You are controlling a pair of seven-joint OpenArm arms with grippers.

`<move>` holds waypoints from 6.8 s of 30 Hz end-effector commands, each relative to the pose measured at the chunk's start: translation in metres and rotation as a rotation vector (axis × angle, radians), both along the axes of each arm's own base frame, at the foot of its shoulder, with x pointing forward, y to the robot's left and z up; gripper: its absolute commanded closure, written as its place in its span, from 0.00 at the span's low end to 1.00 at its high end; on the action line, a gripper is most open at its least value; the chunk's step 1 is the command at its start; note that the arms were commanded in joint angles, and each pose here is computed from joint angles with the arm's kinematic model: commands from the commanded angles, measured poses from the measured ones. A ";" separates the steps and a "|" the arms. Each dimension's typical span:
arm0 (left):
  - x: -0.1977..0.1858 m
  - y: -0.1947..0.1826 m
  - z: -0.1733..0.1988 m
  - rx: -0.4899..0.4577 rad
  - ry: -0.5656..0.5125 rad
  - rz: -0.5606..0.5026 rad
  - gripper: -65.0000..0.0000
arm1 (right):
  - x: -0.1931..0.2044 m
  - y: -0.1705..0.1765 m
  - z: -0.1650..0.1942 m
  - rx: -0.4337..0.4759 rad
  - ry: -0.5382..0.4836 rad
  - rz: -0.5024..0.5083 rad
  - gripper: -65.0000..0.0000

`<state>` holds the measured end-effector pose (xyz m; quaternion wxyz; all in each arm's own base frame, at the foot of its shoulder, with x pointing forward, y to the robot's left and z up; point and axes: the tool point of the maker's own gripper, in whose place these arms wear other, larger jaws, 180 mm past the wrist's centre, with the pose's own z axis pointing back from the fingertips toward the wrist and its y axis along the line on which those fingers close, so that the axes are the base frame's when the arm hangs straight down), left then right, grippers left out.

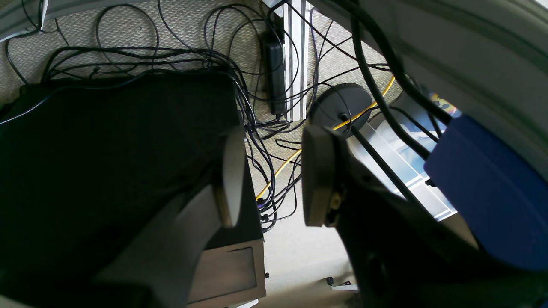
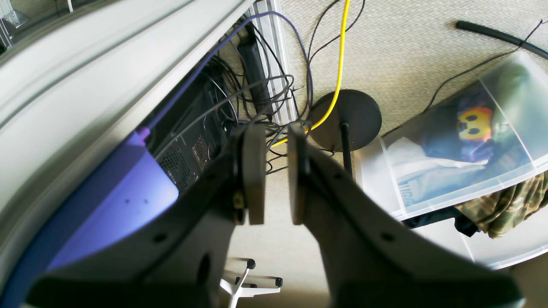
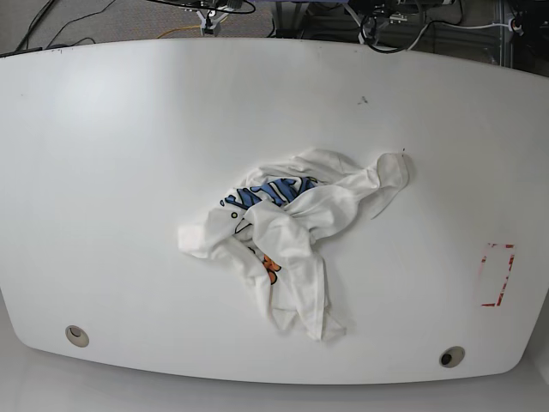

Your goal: Layout the t-shirt on the table in an organized manner, then fold the t-shirt properly

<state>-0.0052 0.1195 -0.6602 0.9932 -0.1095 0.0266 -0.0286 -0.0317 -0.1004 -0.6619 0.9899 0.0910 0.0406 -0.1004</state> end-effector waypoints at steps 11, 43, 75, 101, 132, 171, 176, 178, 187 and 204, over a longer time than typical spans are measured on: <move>-0.002 0.000 0.000 -0.002 0.007 -0.006 0.69 | -0.008 0.001 0.001 0.004 0.022 0.005 0.86; -0.001 0.003 0.000 0.005 0.001 -0.010 0.69 | -0.015 0.002 0.001 0.011 0.043 0.014 0.86; -0.001 0.005 0.000 0.006 -0.016 -0.015 0.69 | -0.003 0.003 0.000 0.008 0.014 0.010 0.88; -0.007 0.008 0.000 0.017 -0.064 0.008 0.69 | -0.013 0.000 0.001 0.001 0.005 0.012 0.88; -0.014 0.037 0.030 0.101 -0.356 0.053 0.69 | -0.024 -0.029 0.031 -0.100 -0.221 0.034 0.88; -0.036 0.047 0.151 0.128 -0.598 -0.011 0.69 | -0.032 -0.045 0.166 -0.156 -0.470 0.110 0.94; -0.028 0.055 0.172 0.155 -0.646 -0.012 0.69 | -0.027 -0.045 0.186 -0.161 -0.507 0.120 0.94; -0.023 0.061 0.181 0.169 -0.668 -0.014 0.69 | -0.023 -0.045 0.195 -0.162 -0.525 0.122 0.94; -0.008 0.071 0.221 0.146 -0.749 0.058 0.69 | -0.010 -0.042 0.236 -0.168 -0.599 0.141 0.94; 0.030 0.094 0.286 0.184 -0.922 0.099 0.69 | 0.016 -0.039 0.280 -0.177 -0.708 0.157 0.94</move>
